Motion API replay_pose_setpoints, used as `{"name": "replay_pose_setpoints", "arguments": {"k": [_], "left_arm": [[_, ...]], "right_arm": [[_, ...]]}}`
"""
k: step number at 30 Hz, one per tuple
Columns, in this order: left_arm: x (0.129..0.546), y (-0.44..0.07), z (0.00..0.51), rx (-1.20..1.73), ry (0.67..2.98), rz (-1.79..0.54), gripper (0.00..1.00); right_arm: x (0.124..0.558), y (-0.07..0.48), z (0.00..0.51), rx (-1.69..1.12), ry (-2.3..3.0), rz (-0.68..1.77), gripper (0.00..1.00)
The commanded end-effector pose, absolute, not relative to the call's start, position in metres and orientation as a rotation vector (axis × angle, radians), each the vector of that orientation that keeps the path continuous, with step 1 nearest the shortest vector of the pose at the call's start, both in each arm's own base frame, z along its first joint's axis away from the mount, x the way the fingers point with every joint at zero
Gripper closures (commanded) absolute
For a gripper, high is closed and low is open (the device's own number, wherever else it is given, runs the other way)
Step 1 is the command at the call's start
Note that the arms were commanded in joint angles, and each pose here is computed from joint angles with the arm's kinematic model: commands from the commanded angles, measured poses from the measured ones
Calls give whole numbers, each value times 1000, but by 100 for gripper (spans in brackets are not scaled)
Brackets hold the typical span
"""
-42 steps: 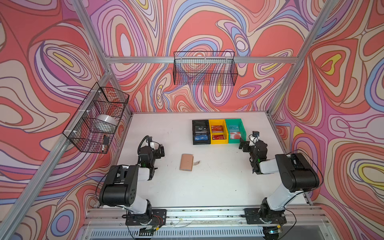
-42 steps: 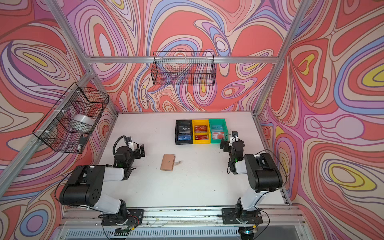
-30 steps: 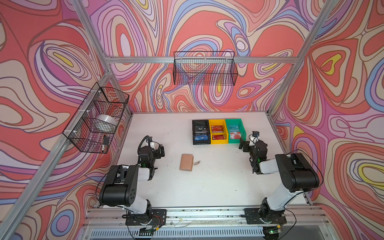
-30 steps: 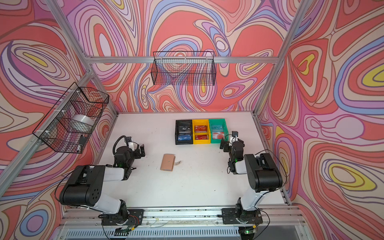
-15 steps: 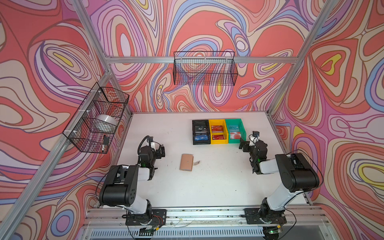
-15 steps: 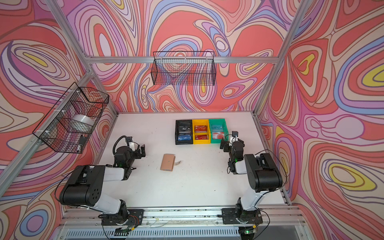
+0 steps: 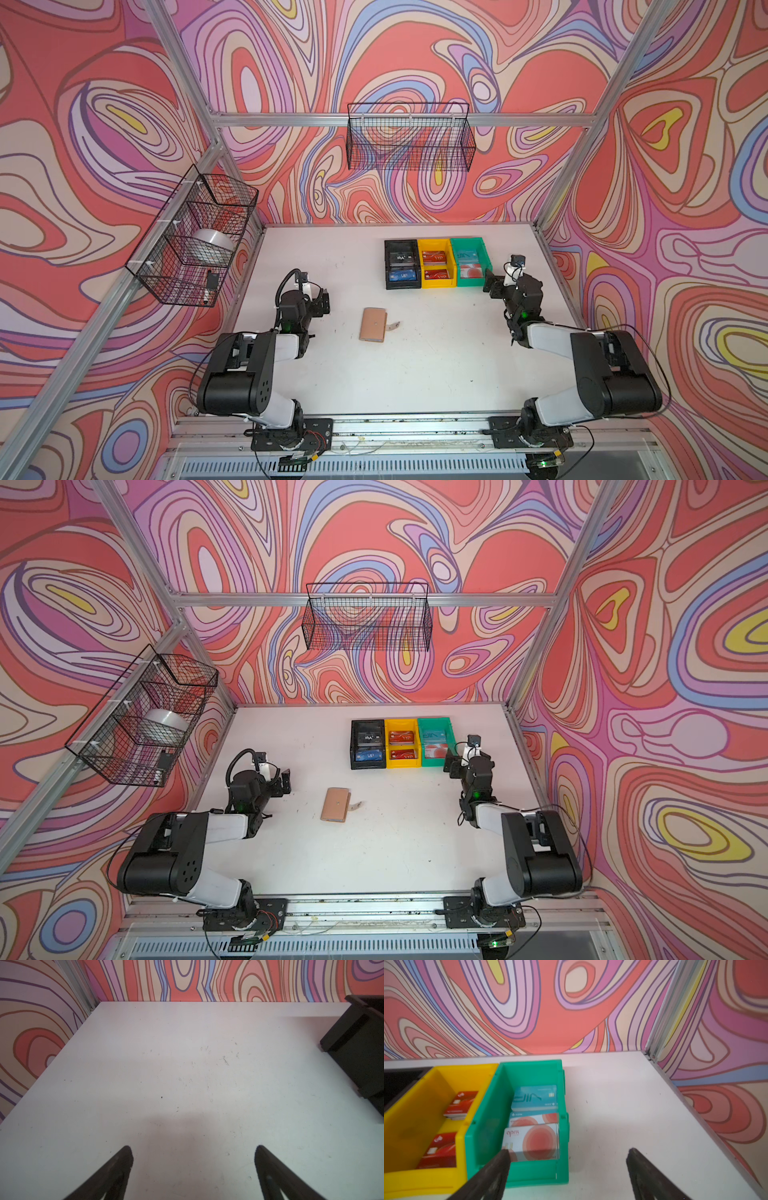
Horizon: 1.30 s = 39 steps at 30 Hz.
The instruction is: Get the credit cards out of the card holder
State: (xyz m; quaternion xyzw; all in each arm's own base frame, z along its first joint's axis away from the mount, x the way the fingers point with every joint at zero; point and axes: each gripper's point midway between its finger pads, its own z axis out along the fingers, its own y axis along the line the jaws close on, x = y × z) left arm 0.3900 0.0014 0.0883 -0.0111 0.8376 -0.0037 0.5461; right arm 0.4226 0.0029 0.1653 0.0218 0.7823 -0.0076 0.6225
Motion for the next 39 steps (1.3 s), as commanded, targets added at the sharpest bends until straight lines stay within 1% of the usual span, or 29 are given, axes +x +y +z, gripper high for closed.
{"name": "replay_pose_setpoints", "arguments": {"k": [1, 4, 8, 11, 14, 18, 20, 23, 27, 28, 29, 34, 39], "left_arm": [[395, -3, 113, 17, 1992, -19, 6], [397, -13, 138, 17, 2013, -66, 6], [393, -42, 162, -80, 2032, -359, 4], [386, -64, 164, -172, 2084, -551, 3], [375, -91, 158, -190, 2118, -630, 6], [360, -128, 138, -174, 2205, -721, 12], [352, -139, 121, -200, 2262, -766, 14], [341, -151, 96, -232, 2324, -835, 19], [330, -157, 77, -282, 2349, -910, 29], [326, -158, 73, -289, 2354, -924, 34], [319, -157, 65, -298, 2376, -929, 36], [309, -157, 54, -314, 2436, -920, 39], [302, -161, 43, -330, 2480, -946, 43]], "right_arm": [[419, 23, 185, -6, 1895, 51, 11], [417, 56, 204, -88, 1987, 191, 12], [403, 120, 217, -233, 2083, 465, 14], [390, 167, 214, -291, 2171, 750, 19], [375, 218, 205, -382, 2219, 1037, 26], [357, 279, 184, -481, 2235, 1223, 26], [349, 302, 168, -523, 2271, 1254, 27], [343, 323, 146, -545, 2318, 1280, 29], [342, 333, 119, -507, 2363, 1343, 34], [341, 335, 114, -506, 2370, 1359, 36], [340, 337, 109, -505, 2379, 1370, 38], [338, 350, 89, -516, 2421, 1392, 43], [340, 361, 72, -515, 2447, 1406, 47]]}}
